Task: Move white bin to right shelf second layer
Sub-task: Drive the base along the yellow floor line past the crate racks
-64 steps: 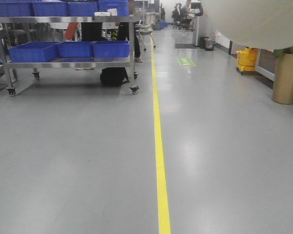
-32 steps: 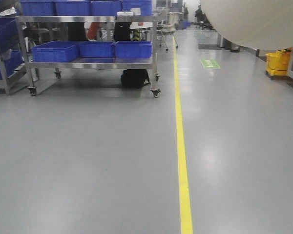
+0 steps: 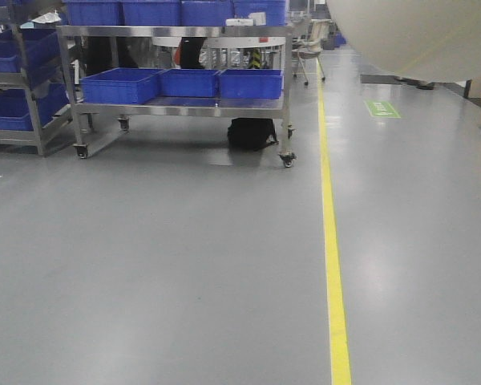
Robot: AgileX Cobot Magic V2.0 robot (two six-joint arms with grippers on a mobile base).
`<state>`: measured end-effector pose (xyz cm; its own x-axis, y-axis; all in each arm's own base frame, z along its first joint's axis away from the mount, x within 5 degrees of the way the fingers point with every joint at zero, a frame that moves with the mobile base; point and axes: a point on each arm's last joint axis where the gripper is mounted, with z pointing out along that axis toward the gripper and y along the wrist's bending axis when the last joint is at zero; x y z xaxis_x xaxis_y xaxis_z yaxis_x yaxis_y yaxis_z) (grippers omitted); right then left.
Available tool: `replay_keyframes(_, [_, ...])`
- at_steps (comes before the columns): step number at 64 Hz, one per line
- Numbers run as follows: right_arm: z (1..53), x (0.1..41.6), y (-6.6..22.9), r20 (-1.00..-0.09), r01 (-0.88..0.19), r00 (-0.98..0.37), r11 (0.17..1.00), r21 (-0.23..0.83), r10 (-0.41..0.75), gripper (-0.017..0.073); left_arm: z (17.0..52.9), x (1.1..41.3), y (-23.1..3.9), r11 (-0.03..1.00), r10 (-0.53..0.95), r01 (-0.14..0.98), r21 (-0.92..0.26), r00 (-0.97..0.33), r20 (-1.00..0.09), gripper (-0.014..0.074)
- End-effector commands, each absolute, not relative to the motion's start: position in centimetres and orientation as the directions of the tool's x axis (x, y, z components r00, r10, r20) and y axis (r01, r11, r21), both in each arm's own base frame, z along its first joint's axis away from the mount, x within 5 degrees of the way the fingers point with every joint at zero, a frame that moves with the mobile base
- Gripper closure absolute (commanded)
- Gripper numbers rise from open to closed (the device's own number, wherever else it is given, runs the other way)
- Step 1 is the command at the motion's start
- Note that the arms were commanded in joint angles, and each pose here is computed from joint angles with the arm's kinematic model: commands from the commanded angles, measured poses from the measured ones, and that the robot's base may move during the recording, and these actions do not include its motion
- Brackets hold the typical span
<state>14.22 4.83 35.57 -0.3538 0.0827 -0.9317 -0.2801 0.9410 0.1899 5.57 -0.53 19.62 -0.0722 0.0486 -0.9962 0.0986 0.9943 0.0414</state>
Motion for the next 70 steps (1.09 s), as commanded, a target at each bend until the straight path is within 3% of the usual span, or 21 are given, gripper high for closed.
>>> replay_keyframes(1, [37.69,14.21,4.6,-0.966,-0.288,-0.22,0.938,0.194,0.133,0.0503,19.24,5.63,-0.57,0.994,0.04,0.102,0.038,-0.009,-0.999,0.0509])
replay_keyframes(70, [37.69,14.21,4.6,-0.966,-0.288,-0.221,0.938,0.194,0.132,0.0503,19.24,5.63,-0.57,0.994,0.04,0.102,0.038,-0.009,-0.999,0.0509])
